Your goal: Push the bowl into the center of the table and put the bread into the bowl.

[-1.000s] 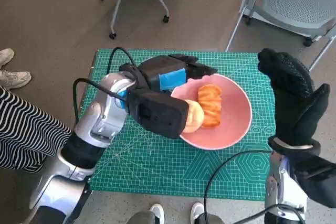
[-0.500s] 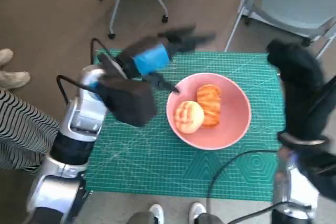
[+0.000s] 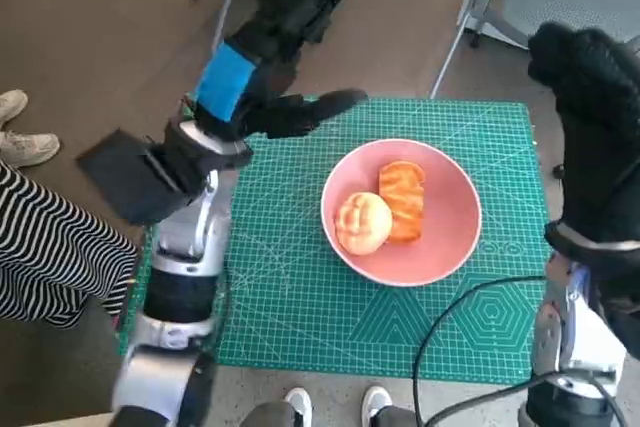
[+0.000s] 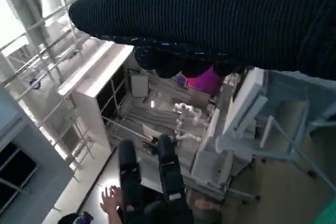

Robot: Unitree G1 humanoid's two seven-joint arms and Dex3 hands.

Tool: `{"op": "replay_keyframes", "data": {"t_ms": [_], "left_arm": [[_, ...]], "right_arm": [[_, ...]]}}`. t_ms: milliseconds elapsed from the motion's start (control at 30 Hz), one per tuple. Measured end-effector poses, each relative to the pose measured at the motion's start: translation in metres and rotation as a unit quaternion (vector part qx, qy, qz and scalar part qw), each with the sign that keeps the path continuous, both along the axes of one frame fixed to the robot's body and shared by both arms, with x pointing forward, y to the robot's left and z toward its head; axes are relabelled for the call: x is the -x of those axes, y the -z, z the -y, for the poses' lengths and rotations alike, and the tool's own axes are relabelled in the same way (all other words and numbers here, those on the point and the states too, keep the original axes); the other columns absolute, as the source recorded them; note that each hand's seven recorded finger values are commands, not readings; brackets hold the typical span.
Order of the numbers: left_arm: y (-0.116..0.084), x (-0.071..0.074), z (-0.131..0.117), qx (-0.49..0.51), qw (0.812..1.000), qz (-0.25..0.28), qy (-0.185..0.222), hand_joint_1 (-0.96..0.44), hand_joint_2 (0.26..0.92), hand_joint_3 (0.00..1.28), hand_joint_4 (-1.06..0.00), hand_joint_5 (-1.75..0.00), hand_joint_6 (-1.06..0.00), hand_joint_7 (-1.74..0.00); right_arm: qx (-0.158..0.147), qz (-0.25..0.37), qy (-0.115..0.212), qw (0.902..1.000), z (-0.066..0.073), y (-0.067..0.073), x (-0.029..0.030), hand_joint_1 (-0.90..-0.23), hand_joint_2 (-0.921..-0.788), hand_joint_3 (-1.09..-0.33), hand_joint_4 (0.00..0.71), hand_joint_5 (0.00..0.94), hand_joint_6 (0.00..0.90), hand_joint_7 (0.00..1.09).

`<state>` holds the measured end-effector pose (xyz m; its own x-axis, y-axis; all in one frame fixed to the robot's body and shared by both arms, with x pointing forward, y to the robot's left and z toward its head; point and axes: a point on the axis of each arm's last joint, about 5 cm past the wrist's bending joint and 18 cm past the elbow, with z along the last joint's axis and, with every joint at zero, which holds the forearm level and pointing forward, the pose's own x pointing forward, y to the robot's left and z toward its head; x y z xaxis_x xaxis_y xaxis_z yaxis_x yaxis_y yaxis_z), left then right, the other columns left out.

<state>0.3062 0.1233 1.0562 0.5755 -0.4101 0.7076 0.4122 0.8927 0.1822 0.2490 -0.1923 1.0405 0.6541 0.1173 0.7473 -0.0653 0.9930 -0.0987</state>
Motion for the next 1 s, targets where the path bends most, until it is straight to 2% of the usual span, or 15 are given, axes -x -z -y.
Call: {"op": "replay_keyframes", "data": {"t_ms": [133, 233, 333, 600, 1000], "left_arm": [[0.007, -0.001, -0.001, -0.002, 1.000, 0.020, -0.022, -0.69, 0.921, 0.40, -0.13, -0.03, -0.24, -0.06], [0.011, -0.002, -0.002, 0.000, 1.000, 0.020, -0.018, -0.70, 0.921, 0.42, -0.14, -0.01, -0.09, -0.36], [0.014, -0.003, -0.004, 0.001, 1.000, 0.015, -0.010, -0.71, 0.921, 0.43, -0.14, -0.01, -0.03, -0.47], [0.017, -0.004, -0.008, 0.010, 1.000, 0.009, 0.008, -0.73, 0.921, 0.43, -0.13, 0.00, 0.00, -0.48], [0.024, -0.003, -0.012, 0.029, 0.999, -0.001, 0.023, -0.70, 0.921, 0.45, -0.11, 0.00, 0.00, -0.40]], "right_arm": [[0.005, 0.001, 0.007, 1.0000, -0.001, 0.001, -0.0034, -0.720, -0.921, -0.688, 0.241, 0.004, 0.158, 0.52], [0.008, 0.001, 0.010, 0.9999, -0.002, 0.002, -0.0055, -0.737, -0.921, -0.683, 0.239, 0.003, 0.158, 0.52], [0.007, 0.003, 0.006, 1.0000, -0.004, 0.002, -0.0071, -0.756, -0.921, -0.677, 0.238, 0.002, 0.158, 0.52], [0.006, -0.003, -0.005, 1.0000, -0.011, 0.007, -0.0109, -0.777, -0.921, -0.670, 0.235, 0.000, 0.149, 0.52], [0.017, -0.014, 0.002, 0.9998, -0.010, 0.012, -0.0141, -0.790, -0.921, -0.681, 0.237, 0.001, 0.123, 0.52]]}}
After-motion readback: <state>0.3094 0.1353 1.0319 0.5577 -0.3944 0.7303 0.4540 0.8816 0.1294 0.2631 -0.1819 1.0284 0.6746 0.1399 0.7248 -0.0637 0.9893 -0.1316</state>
